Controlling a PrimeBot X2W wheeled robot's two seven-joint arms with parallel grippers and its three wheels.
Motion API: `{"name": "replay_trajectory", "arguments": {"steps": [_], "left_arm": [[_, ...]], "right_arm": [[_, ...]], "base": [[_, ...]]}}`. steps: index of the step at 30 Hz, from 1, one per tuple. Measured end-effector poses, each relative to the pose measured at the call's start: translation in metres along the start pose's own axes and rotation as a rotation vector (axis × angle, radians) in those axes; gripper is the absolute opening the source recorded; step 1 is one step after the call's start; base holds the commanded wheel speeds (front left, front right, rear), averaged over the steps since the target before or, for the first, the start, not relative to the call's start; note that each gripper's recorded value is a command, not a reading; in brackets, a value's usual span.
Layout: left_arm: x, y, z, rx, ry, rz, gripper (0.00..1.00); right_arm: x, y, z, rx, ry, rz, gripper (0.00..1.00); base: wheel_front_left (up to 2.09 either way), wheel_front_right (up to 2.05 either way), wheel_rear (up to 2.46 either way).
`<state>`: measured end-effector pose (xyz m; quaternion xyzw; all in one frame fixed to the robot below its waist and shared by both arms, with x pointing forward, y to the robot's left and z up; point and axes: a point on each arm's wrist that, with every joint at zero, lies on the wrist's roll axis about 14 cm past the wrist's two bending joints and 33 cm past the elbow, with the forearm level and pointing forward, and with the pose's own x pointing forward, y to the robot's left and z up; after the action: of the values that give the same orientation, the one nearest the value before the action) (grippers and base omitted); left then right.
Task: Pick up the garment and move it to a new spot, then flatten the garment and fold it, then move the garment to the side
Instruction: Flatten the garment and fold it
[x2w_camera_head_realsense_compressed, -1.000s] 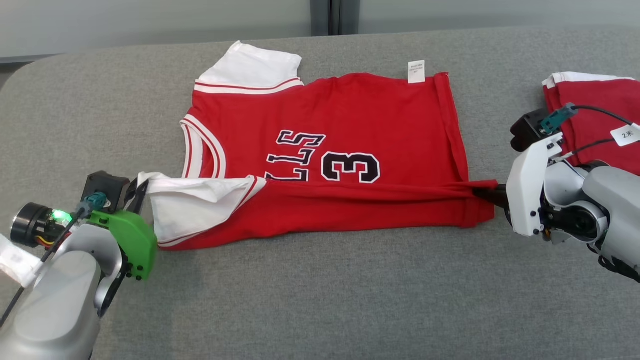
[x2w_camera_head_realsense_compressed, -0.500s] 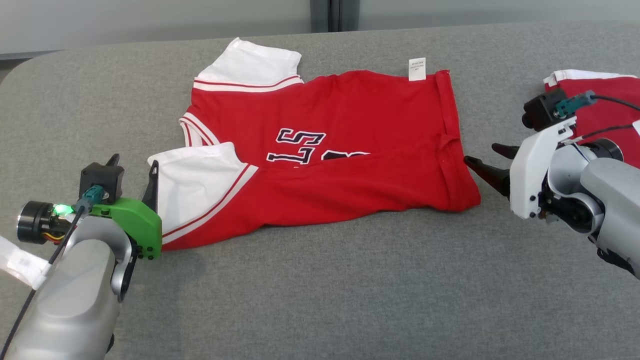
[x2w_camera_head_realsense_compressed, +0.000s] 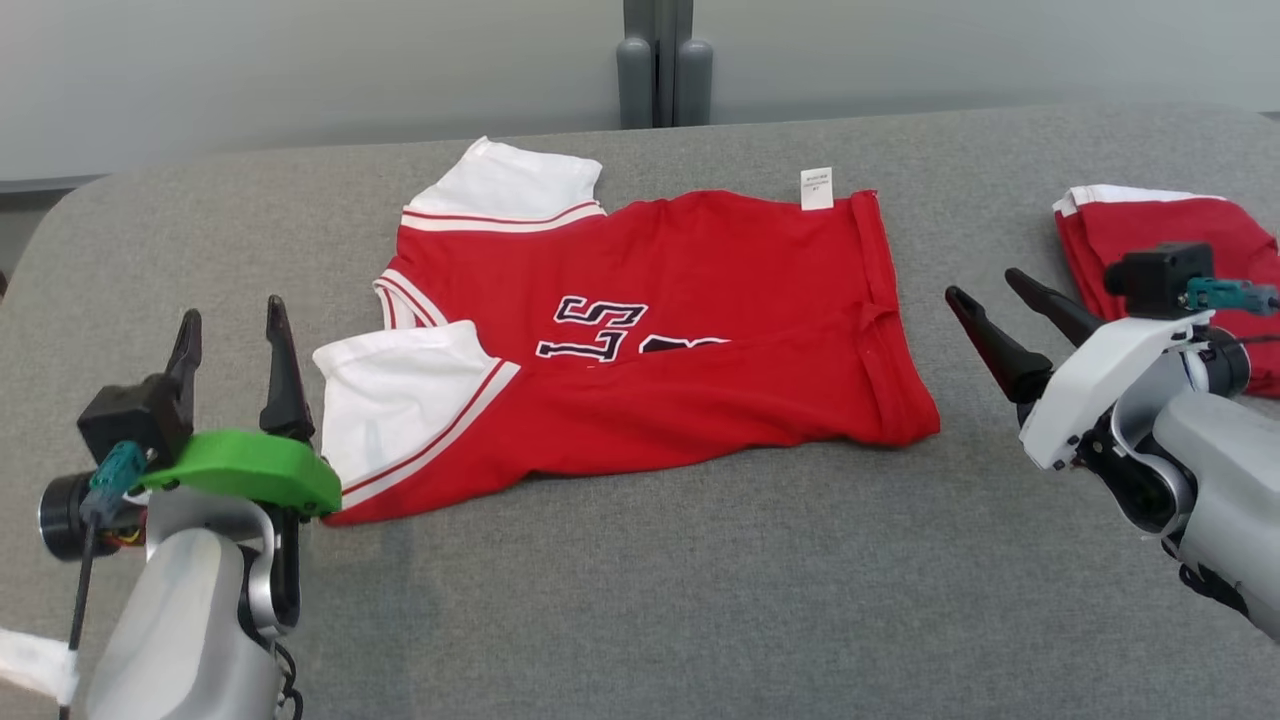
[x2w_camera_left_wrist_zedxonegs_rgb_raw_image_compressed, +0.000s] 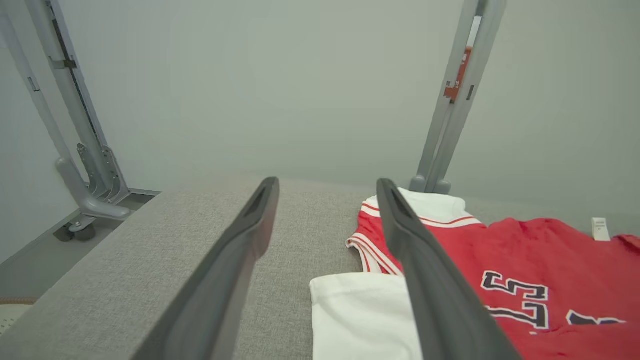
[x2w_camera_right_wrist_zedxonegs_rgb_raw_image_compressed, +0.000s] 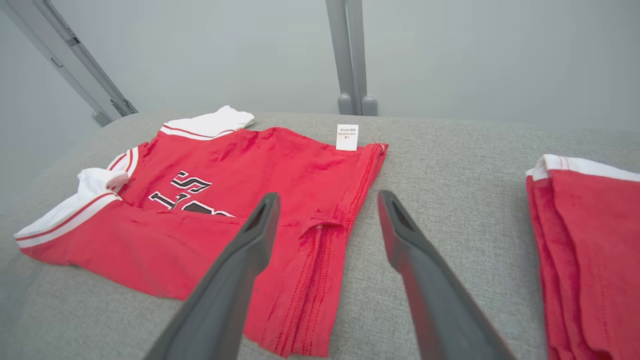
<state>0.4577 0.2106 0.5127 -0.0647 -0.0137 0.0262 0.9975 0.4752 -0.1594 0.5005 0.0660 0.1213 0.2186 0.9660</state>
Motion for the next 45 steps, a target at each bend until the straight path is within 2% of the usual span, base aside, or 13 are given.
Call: {"name": "replay_trajectory", "arguments": {"steps": [2, 6, 12, 16, 21, 30, 34, 42, 43, 44, 45], "left_arm": [[-0.009, 0.001, 0.006, -0.039, -0.03, 0.022, 1.0], [-0.027, -0.002, 0.009, -0.094, -0.067, 0.039, 1.0], [-0.049, -0.007, 0.003, -0.081, -0.073, 0.03, 1.0], [-0.061, -0.002, -0.018, -0.07, -0.016, 0.058, 1.0], [-0.067, -0.001, -0.053, -0.011, 0.09, 0.063, 1.0], [-0.065, 0.002, -0.111, 0.104, 0.29, 0.056, 1.0], [-0.061, 0.01, -0.126, 0.123, 0.348, 0.1, 1.0], [-0.06, 0.002, -0.153, 0.145, 0.447, 0.051, 1.0], [-0.06, 0.001, -0.155, 0.145, 0.457, 0.044, 0.91], [-0.059, -0.001, -0.157, 0.145, 0.462, 0.038, 0.5], [-0.055, -0.002, -0.153, 0.138, 0.449, 0.032, 0.3]], "right_arm": [[-0.003, 0.0, 0.006, -0.005, -0.038, -0.012, 1.0], [-0.011, -0.004, 0.047, -0.018, -0.224, -0.057, 1.0], [-0.041, 0.018, 0.033, -0.021, -0.348, -0.11, 1.0], [-0.056, 0.031, 0.022, -0.005, -0.386, -0.154, 1.0], [-0.059, 0.044, 0.015, -0.005, -0.397, -0.162, 1.0], [-0.065, 0.035, 0.007, -0.009, -0.378, -0.196, 1.0], [-0.067, 0.03, 0.002, -0.014, -0.363, -0.208, 1.0], [-0.067, 0.027, -0.008, -0.025, -0.33, -0.214, 1.0], [-0.067, 0.026, -0.009, -0.04, -0.322, -0.211, 1.0], [-0.066, 0.026, -0.01, -0.051, -0.316, -0.208, 1.0], [-0.064, 0.026, -0.01, -0.053, -0.313, -0.208, 1.0]], "base": [[0.0, 0.0, 0.0], [0.0, 0.0, 0.0], [0.0, 0.0, 0.0], [0.0, 0.0, 0.0], [0.0, 0.0, 0.0], [0.0, 0.0, 0.0], [0.0, 0.0, 0.0], [0.0, 0.0, 0.0], [0.0, 0.0, 0.0], [0.0, 0.0, 0.0], [0.0, 0.0, 0.0]]}}
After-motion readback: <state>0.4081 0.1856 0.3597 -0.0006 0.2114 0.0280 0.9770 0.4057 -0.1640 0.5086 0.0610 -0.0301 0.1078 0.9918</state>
